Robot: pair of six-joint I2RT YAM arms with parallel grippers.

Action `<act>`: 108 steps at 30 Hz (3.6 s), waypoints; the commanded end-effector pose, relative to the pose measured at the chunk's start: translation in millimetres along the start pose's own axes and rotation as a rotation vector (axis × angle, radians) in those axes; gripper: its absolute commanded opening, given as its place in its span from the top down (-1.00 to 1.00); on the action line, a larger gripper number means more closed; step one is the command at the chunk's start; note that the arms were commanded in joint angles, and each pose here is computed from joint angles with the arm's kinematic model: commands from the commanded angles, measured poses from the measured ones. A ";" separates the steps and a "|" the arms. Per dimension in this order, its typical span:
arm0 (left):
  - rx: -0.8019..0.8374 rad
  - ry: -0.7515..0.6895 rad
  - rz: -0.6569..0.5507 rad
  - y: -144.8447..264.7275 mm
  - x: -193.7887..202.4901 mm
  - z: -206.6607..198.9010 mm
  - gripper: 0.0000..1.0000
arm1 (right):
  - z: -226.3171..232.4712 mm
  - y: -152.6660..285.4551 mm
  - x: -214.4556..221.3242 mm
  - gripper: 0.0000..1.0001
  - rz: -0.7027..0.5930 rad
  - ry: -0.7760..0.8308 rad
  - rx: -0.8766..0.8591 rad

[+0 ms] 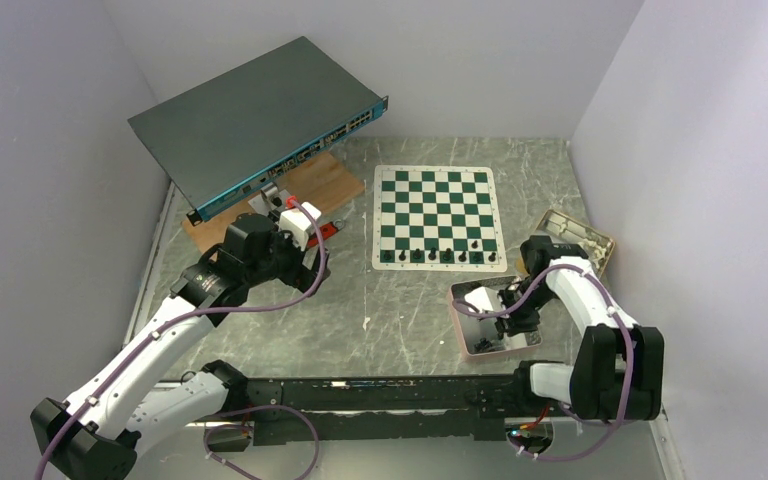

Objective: Set up the chess pieces on the board

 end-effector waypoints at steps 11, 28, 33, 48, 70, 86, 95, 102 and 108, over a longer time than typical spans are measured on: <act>0.012 0.001 -0.036 -0.3 -7.5 -0.2 -0.99 | -10.7 -12.0 1.1 0.26 -0.056 0.065 0.001; 0.013 0.001 -0.031 -1.5 -7.1 0.0 -0.99 | -5.2 -19.9 2.7 0.30 -0.066 0.065 -0.043; 0.015 0.001 -0.031 -1.6 -6.9 -0.2 -0.99 | -4.0 -20.6 1.0 0.22 -0.076 0.072 -0.060; 0.012 0.002 -0.031 -1.0 -6.8 0.4 -0.99 | -11.6 -26.3 -6.7 0.58 -0.086 0.077 -0.062; 0.023 0.003 -0.038 -0.4 -8.1 -0.8 -0.99 | -86.5 55.6 -39.7 1.00 -0.196 -0.484 0.322; 0.026 0.000 -0.039 0.4 -8.0 -0.9 -1.00 | -186.1 56.1 1.6 1.00 -0.116 -0.928 0.608; 0.023 0.001 -0.034 -0.4 -7.0 -0.5 -0.99 | -205.1 36.8 24.9 1.00 -0.032 -0.978 0.648; 0.022 0.000 -0.030 -1.0 -6.8 -0.2 -0.99 | -214.7 29.7 31.5 1.00 -0.022 -0.991 0.648; 0.019 0.001 -0.028 -1.7 -6.5 0.2 -0.99 | -218.7 25.1 34.7 1.00 -0.017 -0.997 0.641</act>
Point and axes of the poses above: each gripper's point midway between its finger pads, its own y axis back along the fingers, its own z axis along the line the jaws close on, x = y × z, the point moved 7 cm from there along y, back along the fingers, and after that the axes turned 4 degrees about y, right-handed, at the moved point
